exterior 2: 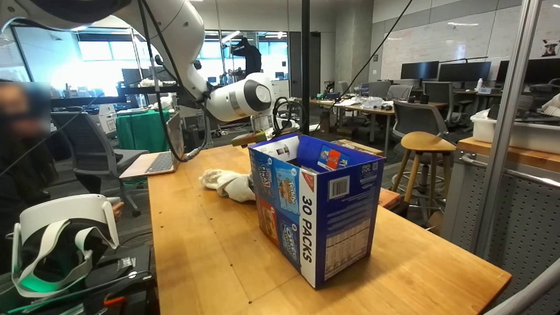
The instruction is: Pick up the avocado and wrap it on the cloth, then pick up the cloth and put it in the box
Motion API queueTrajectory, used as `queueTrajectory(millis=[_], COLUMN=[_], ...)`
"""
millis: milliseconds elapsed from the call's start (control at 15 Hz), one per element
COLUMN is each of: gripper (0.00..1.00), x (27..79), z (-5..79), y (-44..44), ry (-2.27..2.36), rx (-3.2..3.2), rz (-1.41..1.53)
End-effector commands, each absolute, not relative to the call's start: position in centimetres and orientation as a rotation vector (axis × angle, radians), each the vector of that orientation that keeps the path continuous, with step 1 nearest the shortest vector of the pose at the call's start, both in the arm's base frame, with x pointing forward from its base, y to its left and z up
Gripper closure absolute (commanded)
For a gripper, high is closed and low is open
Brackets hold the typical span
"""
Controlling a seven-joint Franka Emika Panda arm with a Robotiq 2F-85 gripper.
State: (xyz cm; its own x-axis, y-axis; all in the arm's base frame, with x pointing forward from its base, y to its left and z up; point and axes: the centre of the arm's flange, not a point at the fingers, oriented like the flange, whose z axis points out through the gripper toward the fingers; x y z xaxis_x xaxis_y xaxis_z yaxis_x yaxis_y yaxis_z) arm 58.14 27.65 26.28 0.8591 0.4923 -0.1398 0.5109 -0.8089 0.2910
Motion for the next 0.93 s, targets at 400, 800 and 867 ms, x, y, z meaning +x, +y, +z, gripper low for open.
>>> queueTrajectory(millis=[400, 800, 867], gripper=[0.93, 0.95, 0.94], x=[56.6, 53.5, 52.6], z=[28.4, 32.4, 33.2], y=[30.0, 33.5, 34.1], ry=[0.781, 0.836, 0.847], rx=[2.686, 2.628, 2.617], rz=[-0.073, 0.013, 0.028])
